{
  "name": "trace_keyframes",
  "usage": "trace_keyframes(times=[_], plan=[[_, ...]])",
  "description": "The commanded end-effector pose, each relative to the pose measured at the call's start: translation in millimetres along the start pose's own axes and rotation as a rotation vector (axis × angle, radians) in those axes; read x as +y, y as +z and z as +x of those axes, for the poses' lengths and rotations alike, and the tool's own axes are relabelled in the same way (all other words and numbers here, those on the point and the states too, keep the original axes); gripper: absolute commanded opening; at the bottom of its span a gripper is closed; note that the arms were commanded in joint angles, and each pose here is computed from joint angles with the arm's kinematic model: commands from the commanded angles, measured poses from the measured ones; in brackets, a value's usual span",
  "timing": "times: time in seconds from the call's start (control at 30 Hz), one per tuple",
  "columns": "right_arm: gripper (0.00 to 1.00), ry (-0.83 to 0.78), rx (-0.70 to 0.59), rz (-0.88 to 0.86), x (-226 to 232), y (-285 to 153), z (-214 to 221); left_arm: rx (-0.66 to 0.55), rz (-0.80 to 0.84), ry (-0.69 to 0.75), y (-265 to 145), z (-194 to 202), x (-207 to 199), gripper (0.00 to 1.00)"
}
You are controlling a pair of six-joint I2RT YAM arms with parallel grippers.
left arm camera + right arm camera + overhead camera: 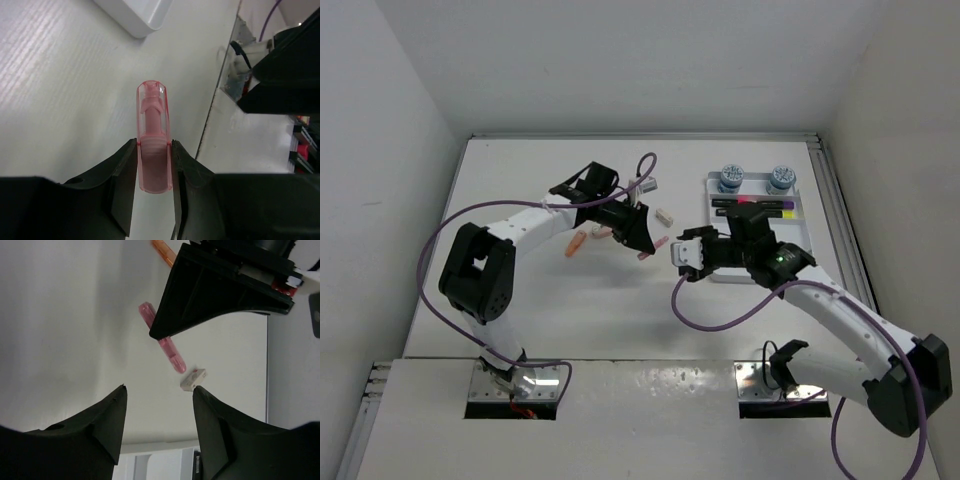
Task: Sort the stationery into containers
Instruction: Pick up the stationery from the center of the board, then place the stationery in the storage box.
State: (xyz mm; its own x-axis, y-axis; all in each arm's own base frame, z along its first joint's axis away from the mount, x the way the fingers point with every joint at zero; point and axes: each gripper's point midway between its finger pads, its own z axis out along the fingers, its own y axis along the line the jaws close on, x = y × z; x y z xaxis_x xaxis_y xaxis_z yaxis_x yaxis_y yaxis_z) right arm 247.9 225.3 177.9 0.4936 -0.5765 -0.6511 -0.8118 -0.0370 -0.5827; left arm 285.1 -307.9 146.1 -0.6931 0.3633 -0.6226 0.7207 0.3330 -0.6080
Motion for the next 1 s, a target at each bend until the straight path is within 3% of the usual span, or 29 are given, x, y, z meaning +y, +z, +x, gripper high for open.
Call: trace_keyframes(times=[0.0, 0.37, 0.57, 0.7, 0.77, 0.83, 0.9, 0.97], plan=[[0.55, -0.109, -0.013, 0.027, -13.4, 16.2, -7.4, -0.015, 0.117, 0.02, -5.5, -7.0, -36.2, 0.02], [0.55, -0.178, -0.01, -0.02, -12.8, 40.6, -11.6, -0.007, 0.195, 0.003, -5.7, -3.4, -53.4, 0.02], [0.48, -0.224, -0.003, -0.063, -3.4, 48.6, -7.3, -0.006, 0.235, -0.015, -5.2, -2.5, -58.4, 0.02], [0.31, -0.258, -0.014, -0.073, 0.6, 51.8, -6.8, 0.002, 0.272, -0.022, -4.1, -0.7, -62.9, 0.0], [0.17, -0.267, -0.012, -0.081, 3.1, 52.5, -4.9, 0.003, 0.278, -0.022, -3.3, -1.1, -62.7, 0.01], [0.03, -0.283, -0.012, -0.087, 5.1, 51.0, -4.3, -0.006, 0.257, -0.012, -5.6, -3.4, -60.6, 0.33], [0.0, -0.285, -0.004, -0.077, 2.0, 44.2, -0.4, -0.021, 0.201, -0.006, -9.8, -6.0, -50.8, 0.67], [0.0, -0.266, 0.032, -0.064, -2.8, 32.4, 12.1, -0.048, 0.126, 0.001, -19.5, -11.3, -36.6, 0.79]])
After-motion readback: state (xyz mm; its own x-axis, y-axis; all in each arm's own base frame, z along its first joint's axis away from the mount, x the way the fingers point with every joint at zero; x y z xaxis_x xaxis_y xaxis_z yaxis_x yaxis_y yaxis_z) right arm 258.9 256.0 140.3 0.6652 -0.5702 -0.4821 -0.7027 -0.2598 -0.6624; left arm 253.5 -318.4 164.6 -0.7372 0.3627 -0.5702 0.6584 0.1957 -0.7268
